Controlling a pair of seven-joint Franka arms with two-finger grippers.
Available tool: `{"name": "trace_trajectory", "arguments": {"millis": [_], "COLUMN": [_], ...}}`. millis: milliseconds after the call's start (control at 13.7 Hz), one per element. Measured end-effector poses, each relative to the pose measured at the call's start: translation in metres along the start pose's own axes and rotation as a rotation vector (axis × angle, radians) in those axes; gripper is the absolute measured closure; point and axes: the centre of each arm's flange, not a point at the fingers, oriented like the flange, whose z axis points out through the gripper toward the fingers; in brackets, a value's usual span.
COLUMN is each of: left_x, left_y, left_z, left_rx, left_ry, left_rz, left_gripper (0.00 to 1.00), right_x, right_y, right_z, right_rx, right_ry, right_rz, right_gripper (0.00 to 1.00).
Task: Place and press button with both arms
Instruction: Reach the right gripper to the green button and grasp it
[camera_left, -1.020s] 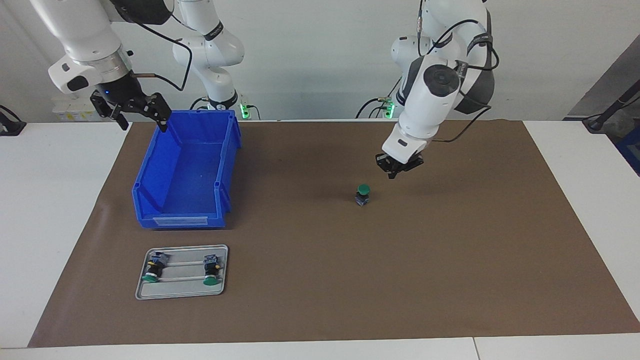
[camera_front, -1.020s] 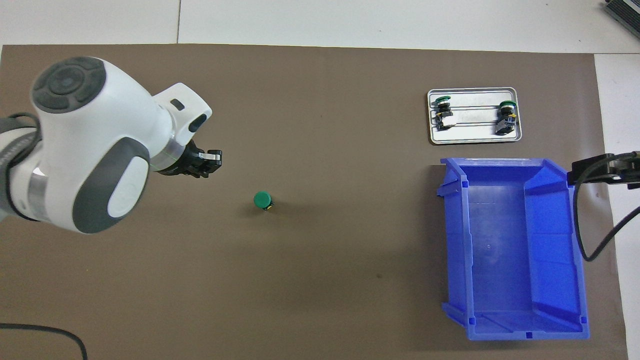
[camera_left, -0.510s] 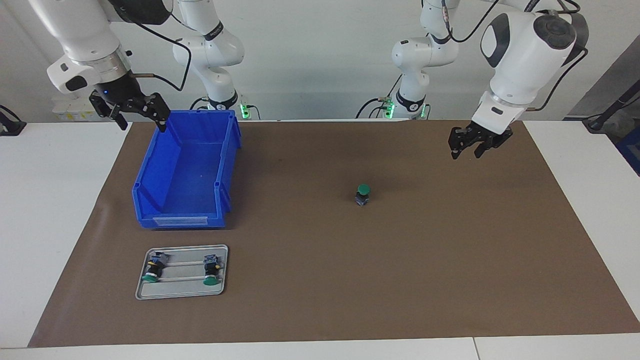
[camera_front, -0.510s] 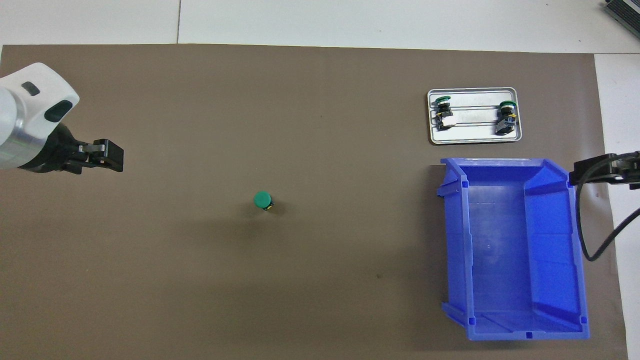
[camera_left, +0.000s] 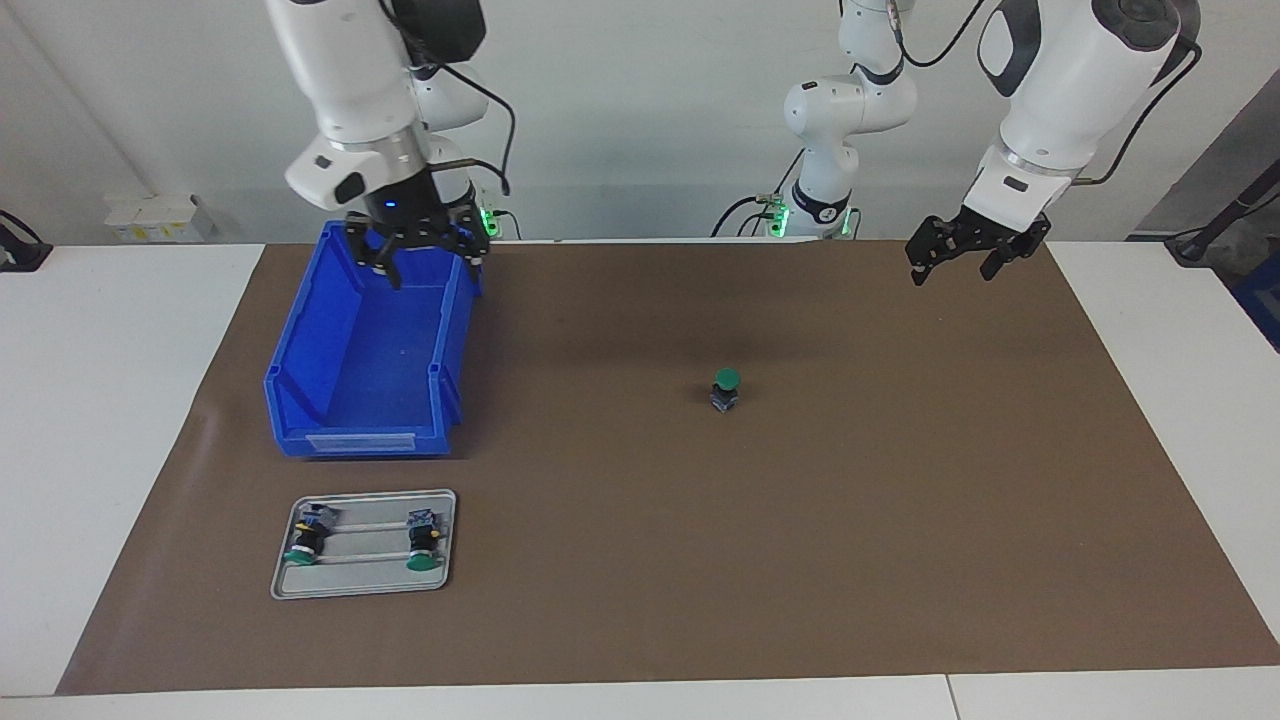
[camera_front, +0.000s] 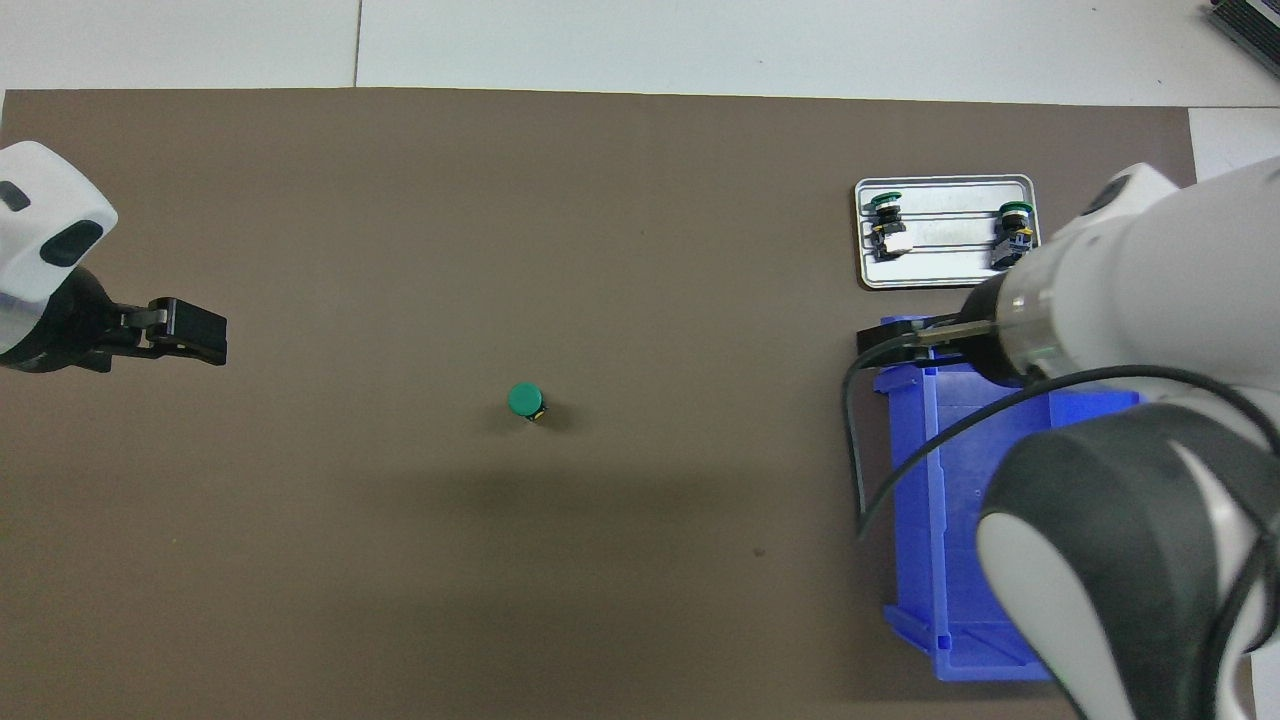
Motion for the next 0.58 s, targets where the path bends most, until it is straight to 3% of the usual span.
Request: {"name": "trace_trajectory", "arguments": {"millis": [583], "left_x": [0.000], "left_y": [-0.001], "left_z": [0.000], "left_rx": [0.000], "left_ry": [0.000], "left_rz": [-0.002], "left_gripper": [0.00], "right_x": [-0.002], "right_y": [-0.223], "right_z": [0.151], "right_rx": [0.109], "right_ry": [0.134], "right_rz": [-0.119], "right_gripper": [0.00]}}
